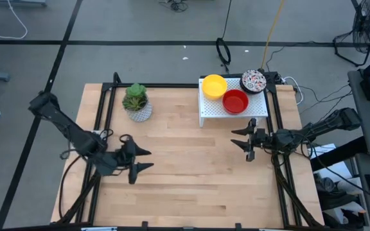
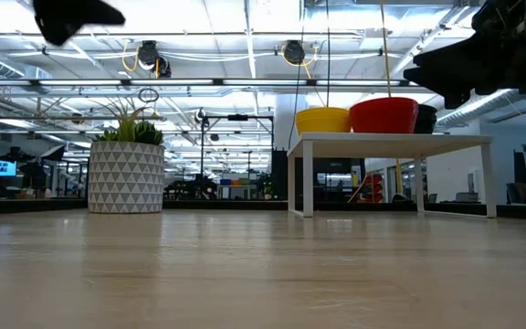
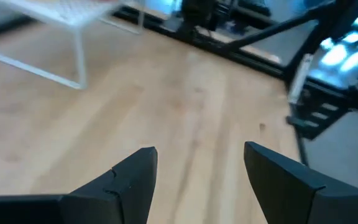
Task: Pick & Place Mini bowls
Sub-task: Return to Home Position
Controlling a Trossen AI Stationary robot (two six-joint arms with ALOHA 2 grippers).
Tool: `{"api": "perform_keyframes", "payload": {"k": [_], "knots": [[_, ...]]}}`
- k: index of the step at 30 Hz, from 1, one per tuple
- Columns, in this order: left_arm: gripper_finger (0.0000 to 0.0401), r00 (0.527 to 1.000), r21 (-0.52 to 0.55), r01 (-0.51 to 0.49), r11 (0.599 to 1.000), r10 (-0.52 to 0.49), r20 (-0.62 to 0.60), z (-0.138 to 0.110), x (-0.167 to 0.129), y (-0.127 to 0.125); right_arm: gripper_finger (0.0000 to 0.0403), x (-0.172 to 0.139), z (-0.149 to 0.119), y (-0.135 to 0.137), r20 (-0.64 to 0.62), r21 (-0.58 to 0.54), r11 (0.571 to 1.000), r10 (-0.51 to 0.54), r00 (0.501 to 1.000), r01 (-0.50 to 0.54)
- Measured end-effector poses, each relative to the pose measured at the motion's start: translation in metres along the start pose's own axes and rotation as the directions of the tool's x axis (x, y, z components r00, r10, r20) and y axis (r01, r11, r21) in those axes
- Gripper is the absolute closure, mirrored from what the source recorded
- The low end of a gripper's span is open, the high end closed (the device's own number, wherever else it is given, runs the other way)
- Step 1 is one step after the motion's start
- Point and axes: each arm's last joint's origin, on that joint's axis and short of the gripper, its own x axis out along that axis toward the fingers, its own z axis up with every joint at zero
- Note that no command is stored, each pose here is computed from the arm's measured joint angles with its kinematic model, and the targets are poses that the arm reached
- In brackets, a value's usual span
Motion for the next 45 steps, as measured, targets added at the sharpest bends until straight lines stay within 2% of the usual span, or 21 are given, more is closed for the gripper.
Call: {"api": "perform_keyframes", "payload": {"k": [4,8,12,15,20,30,38,45], "knots": [[0.0157,0.984,-0.036,0.170,0.985,-0.167,0.068,-0.027,0.017,0.013,0.0234,0.000,0.000,0.000,-0.001,-0.004,1.000,-0.002,1.000,0.002],[0.0157,0.924,0.002,0.336,0.942,-0.330,0.191,-0.042,0.023,0.030,0.0234,0.000,0.000,-0.001,-0.001,-0.015,1.000,-0.006,1.000,0.006],[0.0157,0.858,0.075,0.424,0.903,-0.426,0.288,-0.049,0.024,0.050,0.0234,0.000,-0.001,-0.001,-0.008,-0.043,0.999,-0.007,1.000,0.007],[0.0157,0.823,0.087,0.461,0.883,-0.462,0.329,-0.049,0.025,0.067,0.0234,0.000,-0.001,-0.001,-0.008,-0.045,0.999,-0.007,1.000,0.007],[0.0157,0.815,0.069,0.458,0.886,-0.450,0.364,-0.045,0.024,0.094,0.0234,0.000,-0.001,-0.001,-0.009,-0.045,0.999,-0.007,1.000,0.007],[0.0157,0.729,0.158,0.477,0.864,-0.490,0.478,-0.030,-0.002,0.127,0.0234,0.000,-0.001,-0.001,-0.010,-0.060,0.998,-0.006,1.000,0.005],[0.0157,0.801,0.093,0.403,0.910,-0.400,0.446,-0.033,-0.010,0.144,0.0234,0.000,-0.001,0.000,-0.011,-0.062,0.998,-0.005,1.000,0.004],[0.0157,0.795,0.096,0.357,0.929,-0.356,0.492,-0.030,-0.022,0.153,0.0234,0.000,-0.001,0.000,-0.011,-0.062,0.998,-0.004,1.000,0.004]]}}
